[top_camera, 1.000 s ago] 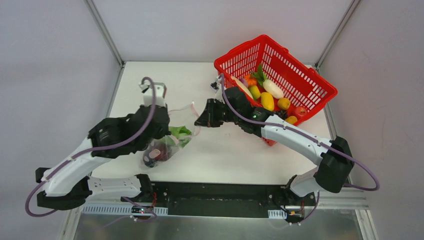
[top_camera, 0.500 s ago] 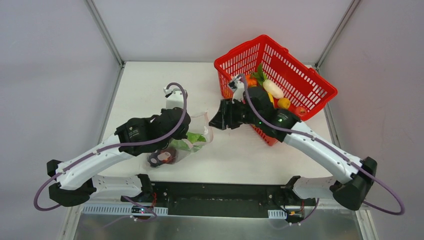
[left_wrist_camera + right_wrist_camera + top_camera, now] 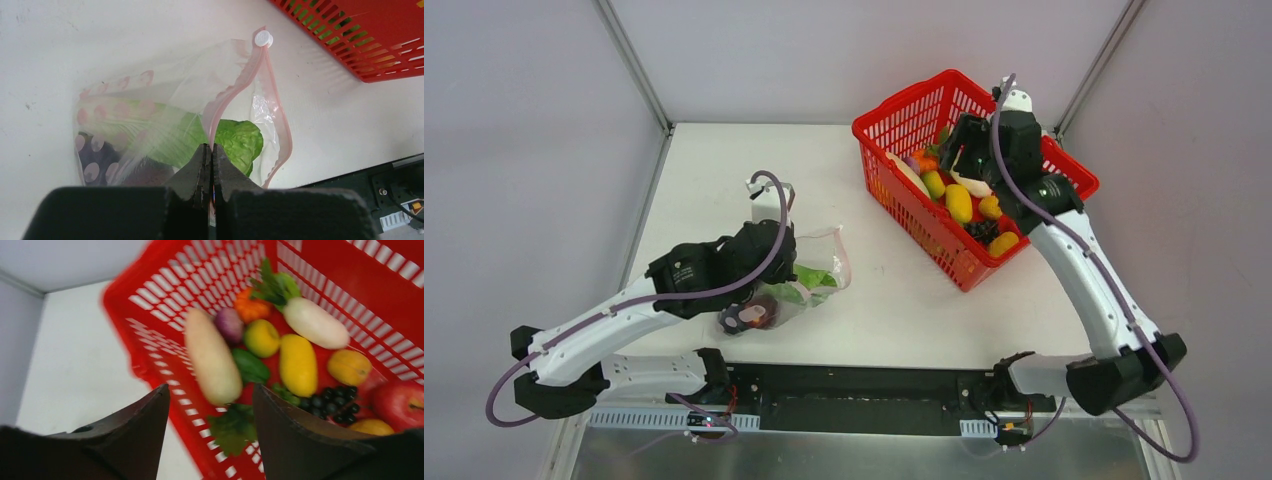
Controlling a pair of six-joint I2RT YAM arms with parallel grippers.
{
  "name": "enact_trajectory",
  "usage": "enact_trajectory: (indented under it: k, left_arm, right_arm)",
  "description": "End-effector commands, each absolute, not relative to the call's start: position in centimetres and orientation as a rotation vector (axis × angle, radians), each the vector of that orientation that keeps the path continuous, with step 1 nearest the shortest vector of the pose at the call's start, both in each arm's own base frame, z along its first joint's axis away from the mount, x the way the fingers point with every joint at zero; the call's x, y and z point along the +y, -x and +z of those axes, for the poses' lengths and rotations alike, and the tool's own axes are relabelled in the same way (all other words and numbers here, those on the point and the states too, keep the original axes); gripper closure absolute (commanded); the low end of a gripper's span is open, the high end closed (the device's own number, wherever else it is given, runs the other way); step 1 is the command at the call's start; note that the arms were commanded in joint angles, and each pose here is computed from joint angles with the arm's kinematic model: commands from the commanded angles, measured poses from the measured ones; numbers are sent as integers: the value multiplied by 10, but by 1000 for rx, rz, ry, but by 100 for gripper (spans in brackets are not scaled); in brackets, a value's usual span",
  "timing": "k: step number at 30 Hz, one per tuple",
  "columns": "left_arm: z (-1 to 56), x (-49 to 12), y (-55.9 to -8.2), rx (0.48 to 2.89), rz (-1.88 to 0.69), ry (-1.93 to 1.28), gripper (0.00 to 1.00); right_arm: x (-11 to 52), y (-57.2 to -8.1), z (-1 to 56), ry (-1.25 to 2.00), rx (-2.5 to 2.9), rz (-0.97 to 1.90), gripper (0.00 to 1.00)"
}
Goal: Place the food in the zip-top bag and seal the zipper
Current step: Move the bin to the center of the board.
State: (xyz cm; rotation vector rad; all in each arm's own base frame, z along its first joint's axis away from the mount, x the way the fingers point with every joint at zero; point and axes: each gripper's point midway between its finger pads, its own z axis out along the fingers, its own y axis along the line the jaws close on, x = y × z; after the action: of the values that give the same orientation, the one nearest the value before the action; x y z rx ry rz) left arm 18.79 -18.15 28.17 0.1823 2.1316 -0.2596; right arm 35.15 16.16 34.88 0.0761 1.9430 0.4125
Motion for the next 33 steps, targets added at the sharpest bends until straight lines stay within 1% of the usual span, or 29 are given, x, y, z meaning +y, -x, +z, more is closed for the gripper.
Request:
enact_trajectory:
  k: [1, 4, 8, 11, 15, 19, 21, 26, 33]
  left_arm:
    - [290, -180, -192, 2095, -297, -132, 100]
    - [289, -178, -192, 2095, -292, -128, 100]
    - [289, -175, -192, 2091, -279, -127, 100]
    - [290, -173, -192, 2089, -270, -128, 100]
    - [290, -169, -193, 2088, -249, -122, 100]
    - [289, -167, -192, 2087, -251, -113, 100]
    - [290, -167, -191, 2088, -257, -110, 100]
    - [289, -162, -189, 2086, -259, -102, 100]
    - [291, -156, -188, 2075, -253, -91, 100]
  right_arm:
    - [119, -373, 279, -234, 2183, 268, 35]
    - [134, -362, 242, -217, 2329, 368, 31]
    - [161, -342, 219, -183, 2422, 545, 25]
    - [184, -330, 217, -129, 2445, 607, 24]
    - [233, -310, 223, -8, 2452, 741, 23]
    - [259, -312, 228, 11, 2413, 765, 21]
    - [257, -321, 229, 12, 2403, 715, 20]
    - [209, -357, 221, -49, 2346, 369, 14]
    - [174, -370, 178, -189, 2422, 347, 13]
